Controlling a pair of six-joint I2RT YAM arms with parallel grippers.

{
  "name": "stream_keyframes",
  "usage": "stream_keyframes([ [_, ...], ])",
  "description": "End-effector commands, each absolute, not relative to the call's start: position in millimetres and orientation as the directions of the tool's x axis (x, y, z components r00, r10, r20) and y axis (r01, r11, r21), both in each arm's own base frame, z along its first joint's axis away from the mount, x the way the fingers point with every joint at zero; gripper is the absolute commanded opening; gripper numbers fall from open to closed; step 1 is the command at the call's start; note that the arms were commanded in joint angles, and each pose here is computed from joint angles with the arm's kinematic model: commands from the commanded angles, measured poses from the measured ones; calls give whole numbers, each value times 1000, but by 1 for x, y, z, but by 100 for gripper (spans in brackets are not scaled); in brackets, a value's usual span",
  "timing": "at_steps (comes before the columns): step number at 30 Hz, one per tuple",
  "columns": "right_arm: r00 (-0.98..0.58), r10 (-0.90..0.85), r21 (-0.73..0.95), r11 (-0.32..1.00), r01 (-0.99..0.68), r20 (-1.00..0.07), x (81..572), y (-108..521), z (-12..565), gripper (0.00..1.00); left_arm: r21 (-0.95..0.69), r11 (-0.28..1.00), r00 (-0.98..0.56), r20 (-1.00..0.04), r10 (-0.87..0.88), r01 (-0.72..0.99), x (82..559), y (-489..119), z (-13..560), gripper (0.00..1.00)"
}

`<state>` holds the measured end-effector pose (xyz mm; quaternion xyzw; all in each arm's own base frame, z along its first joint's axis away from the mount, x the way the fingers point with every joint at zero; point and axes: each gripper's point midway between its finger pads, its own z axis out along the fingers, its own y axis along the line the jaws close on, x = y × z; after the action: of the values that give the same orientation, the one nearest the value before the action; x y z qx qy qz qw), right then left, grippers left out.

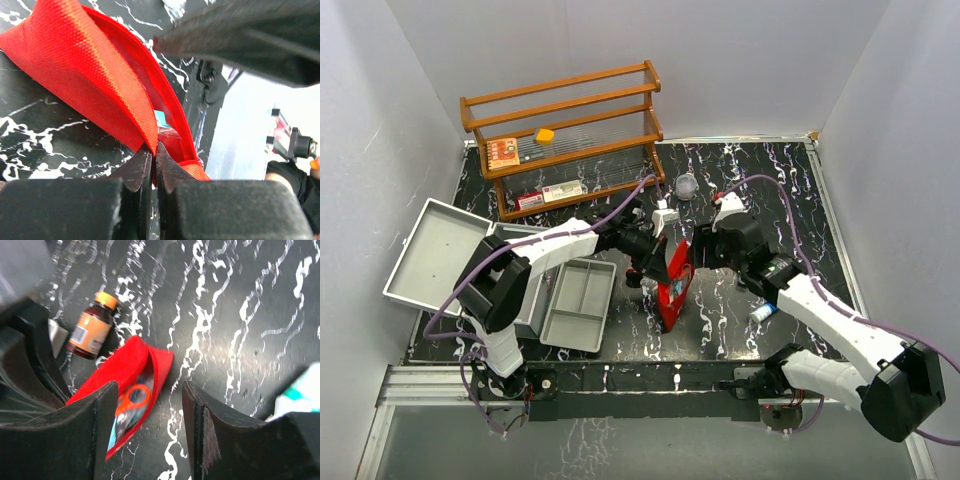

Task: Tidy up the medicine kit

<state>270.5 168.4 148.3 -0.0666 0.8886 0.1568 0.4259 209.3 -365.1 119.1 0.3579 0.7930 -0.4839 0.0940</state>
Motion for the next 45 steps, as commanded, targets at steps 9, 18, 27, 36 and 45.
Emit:
stream_keyframes([
  [9,-335,-56,237,597,-766,-941,283,207,236,51,-619,-47,-487,-660,573,784,155,-331,165,0],
  [18,-253,-126,231,164,-959,-959,243,246,239,51,-473,-155,-322,-771,550,868,148,-317,186,0],
  [27,-253,-133,235,133,-963,-958,233,245,241,47,-489,-128,-311,-713,628,863,165,-320,170,0],
  [36,-143,-158,113,187,-976,-977,227,239,222,45,-519,-173,-311,-712,629,837,170,-331,165,0],
  [45,-110,-266,68,160,-985,-958,220,248,190,44,-480,-219,-269,-751,603,850,168,-331,170,0],
])
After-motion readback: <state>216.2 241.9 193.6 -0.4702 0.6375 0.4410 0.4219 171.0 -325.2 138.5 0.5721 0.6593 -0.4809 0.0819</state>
